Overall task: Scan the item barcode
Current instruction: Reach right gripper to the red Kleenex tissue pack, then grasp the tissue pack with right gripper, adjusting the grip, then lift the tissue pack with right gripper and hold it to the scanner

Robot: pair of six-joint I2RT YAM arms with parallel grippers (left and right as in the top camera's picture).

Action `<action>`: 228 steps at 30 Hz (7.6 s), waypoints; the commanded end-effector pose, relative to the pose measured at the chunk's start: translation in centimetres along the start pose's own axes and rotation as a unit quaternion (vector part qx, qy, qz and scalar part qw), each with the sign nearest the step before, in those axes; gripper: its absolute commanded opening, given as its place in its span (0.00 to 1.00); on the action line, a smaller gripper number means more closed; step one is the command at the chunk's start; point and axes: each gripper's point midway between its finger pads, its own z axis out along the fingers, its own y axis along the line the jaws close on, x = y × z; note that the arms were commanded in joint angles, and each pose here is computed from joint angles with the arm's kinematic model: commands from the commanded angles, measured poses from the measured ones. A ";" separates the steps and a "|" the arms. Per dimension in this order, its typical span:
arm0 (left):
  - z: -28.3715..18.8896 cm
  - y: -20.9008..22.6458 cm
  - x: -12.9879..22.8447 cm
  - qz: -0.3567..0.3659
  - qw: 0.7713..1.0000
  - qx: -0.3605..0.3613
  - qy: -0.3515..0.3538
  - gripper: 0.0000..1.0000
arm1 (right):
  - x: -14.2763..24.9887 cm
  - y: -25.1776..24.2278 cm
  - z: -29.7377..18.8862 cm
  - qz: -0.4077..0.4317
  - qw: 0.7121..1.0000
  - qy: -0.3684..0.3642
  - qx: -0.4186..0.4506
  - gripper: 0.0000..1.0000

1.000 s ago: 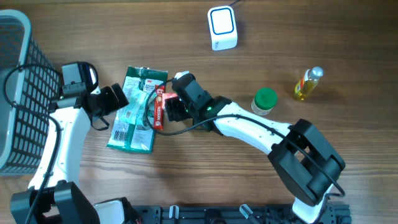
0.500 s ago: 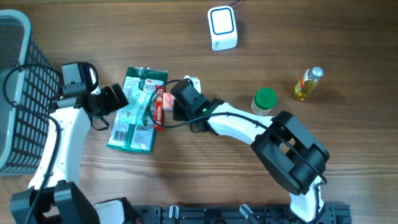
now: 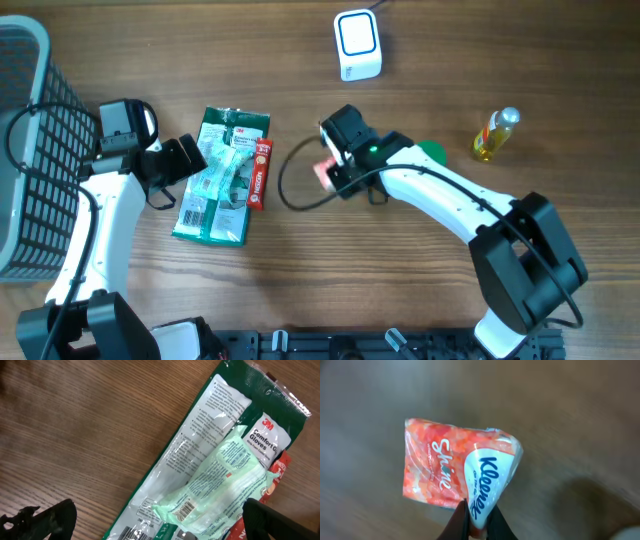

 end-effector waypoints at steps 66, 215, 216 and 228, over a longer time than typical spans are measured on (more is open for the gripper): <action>0.2 -0.2 0.3 0.011 1.000 0.003 0.005 1.00 | 0.6 -2.1 2.4 0.589 0.808 -0.018 -0.017 0.11; 0.2 -0.2 0.3 0.011 1.000 0.003 0.005 1.00 | -0.7 -7.5 -18.1 0.231 0.917 -0.271 -0.180 0.04; 0.2 -0.2 0.3 0.011 1.000 0.003 0.005 1.00 | -1.2 -7.8 -18.9 0.238 0.913 -0.279 -0.178 0.04; 0.2 -0.2 0.3 0.011 1.000 0.003 0.005 1.00 | -8.2 -13.0 -32.7 0.230 0.935 -0.257 -0.079 0.04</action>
